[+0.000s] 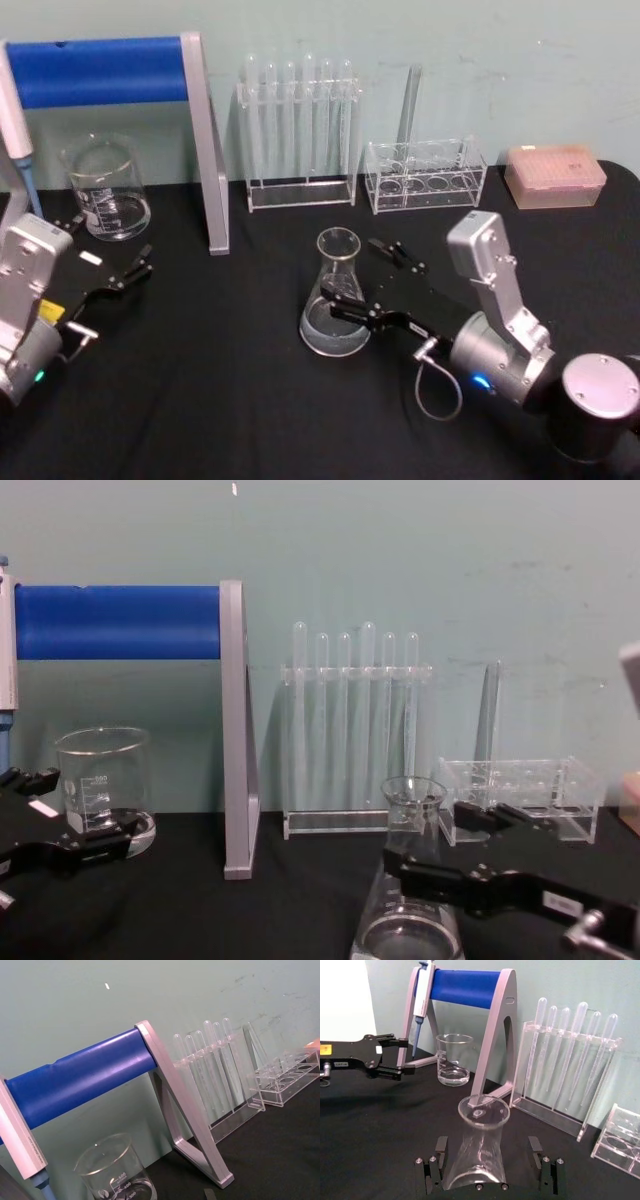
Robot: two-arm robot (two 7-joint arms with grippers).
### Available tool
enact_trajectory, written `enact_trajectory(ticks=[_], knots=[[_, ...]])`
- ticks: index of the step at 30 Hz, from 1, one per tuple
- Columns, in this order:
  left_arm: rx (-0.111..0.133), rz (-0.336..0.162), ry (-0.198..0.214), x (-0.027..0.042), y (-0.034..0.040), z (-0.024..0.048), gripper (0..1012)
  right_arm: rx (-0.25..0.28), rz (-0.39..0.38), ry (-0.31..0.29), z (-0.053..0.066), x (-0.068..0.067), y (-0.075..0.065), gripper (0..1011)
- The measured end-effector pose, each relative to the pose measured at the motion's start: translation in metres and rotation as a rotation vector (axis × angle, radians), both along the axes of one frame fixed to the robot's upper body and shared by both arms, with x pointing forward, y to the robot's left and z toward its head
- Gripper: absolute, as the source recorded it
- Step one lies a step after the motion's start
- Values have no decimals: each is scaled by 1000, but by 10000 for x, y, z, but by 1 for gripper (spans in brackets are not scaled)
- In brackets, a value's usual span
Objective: Grasp the erlenmeyer flask with one hand, shake it three times, then place it back.
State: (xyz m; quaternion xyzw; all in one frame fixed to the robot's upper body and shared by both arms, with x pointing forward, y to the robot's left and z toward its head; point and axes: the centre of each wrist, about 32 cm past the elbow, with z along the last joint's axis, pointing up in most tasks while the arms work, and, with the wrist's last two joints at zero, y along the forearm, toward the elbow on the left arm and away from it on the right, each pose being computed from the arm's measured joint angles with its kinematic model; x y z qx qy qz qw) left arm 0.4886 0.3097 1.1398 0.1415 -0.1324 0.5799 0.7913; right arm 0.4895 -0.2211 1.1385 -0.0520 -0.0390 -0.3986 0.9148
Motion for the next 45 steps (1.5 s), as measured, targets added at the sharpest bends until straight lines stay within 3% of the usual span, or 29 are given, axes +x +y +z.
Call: enact_trajectory(ticks=[12,34,45], knots=[[0,0,0,0,0,0,1001,22,-9,-4,-8,217,179,1000],[0,0,0,0,0,0,1001,31,-4,0,-4,239,206,1000],[0,0,0,0,0,0,1001,31,-4,0,-4,236,206,743]])
